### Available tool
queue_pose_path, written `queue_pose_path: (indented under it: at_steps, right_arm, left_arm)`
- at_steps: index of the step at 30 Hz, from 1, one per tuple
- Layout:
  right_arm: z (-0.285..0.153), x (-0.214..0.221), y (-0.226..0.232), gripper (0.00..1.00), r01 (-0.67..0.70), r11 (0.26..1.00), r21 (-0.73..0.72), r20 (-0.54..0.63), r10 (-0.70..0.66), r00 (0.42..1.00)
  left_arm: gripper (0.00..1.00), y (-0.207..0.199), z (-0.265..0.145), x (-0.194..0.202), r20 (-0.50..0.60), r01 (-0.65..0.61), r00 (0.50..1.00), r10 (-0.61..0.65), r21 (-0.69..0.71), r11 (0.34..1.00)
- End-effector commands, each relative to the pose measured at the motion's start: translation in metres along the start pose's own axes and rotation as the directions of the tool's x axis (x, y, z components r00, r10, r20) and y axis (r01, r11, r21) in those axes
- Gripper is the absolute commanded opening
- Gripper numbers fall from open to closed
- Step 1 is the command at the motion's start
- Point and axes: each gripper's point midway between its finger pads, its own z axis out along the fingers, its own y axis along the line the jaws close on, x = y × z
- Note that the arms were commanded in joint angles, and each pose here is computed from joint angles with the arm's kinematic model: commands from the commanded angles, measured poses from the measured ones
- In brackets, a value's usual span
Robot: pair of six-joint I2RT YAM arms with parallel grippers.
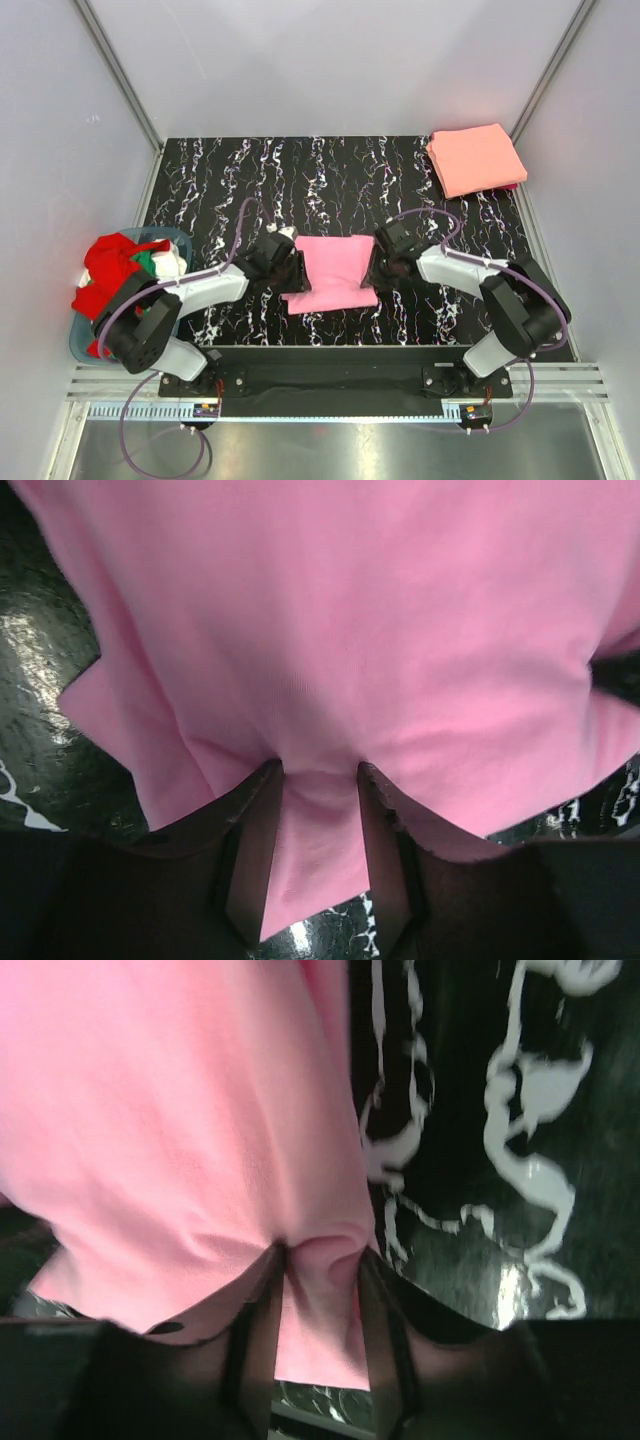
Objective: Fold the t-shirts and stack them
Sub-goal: Fold the tshirt
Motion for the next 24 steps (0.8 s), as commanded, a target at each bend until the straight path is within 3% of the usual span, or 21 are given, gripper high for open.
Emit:
queue_pose_path:
  at_steps: [1, 3, 7, 8, 13, 17, 21, 24]
  right_arm:
    - [-0.012, 0.031, -0.011, 0.45, -0.001, 0.998, 0.061, -0.035, 0.004, 0.999]
    - [-0.021, 0.035, -0.014, 0.73, 0.008, 0.997, 0.083, -0.033, -0.005, 0.999]
    - [-0.053, 0.009, -0.015, 0.95, 0.059, 0.990, 0.127, 0.078, -0.069, 0.995]
    - [-0.066, 0.005, -0.015, 0.98, 0.071, 0.989, 0.133, 0.101, -0.085, 0.991]
    - [-0.087, -0.025, -0.013, 1.00, 0.056, 0.992, 0.109, 0.182, -0.076, 0.980]
    - [-0.068, -0.043, -0.006, 0.98, 0.024, 1.000, 0.002, 0.184, -0.024, 0.983]
    - [-0.046, -0.046, 0.012, 0.95, 0.007, 0.990, -0.138, 0.114, 0.008, 0.993]
    - [-0.032, -0.048, 0.010, 0.95, -0.010, 0.992, -0.129, 0.091, 0.022, 0.996]
  left_arm:
    - [0.43, 0.014, 0.004, 0.020, -0.029, 0.028, 0.999, -0.029, -0.015, 0.999]
    - [0.44, 0.016, -0.006, 0.017, -0.002, 0.014, 1.000, -0.014, -0.018, 1.000]
    - [0.55, 0.009, -0.038, -0.002, 0.042, -0.026, 0.999, 0.028, -0.034, 0.999]
    - [0.59, 0.000, -0.051, -0.023, 0.111, -0.033, 0.993, 0.037, -0.030, 0.999]
    - [0.77, -0.011, -0.093, -0.053, 0.181, -0.083, 0.979, 0.091, -0.051, 0.995]
    - [0.82, -0.005, -0.110, -0.070, 0.238, -0.096, 0.964, 0.120, -0.108, 0.989]
    - [0.82, 0.010, -0.106, -0.074, 0.226, -0.066, 0.970, 0.090, -0.111, 0.992]
    - [0.82, 0.021, -0.098, -0.079, 0.244, -0.019, 0.969, 0.041, -0.095, 0.995]
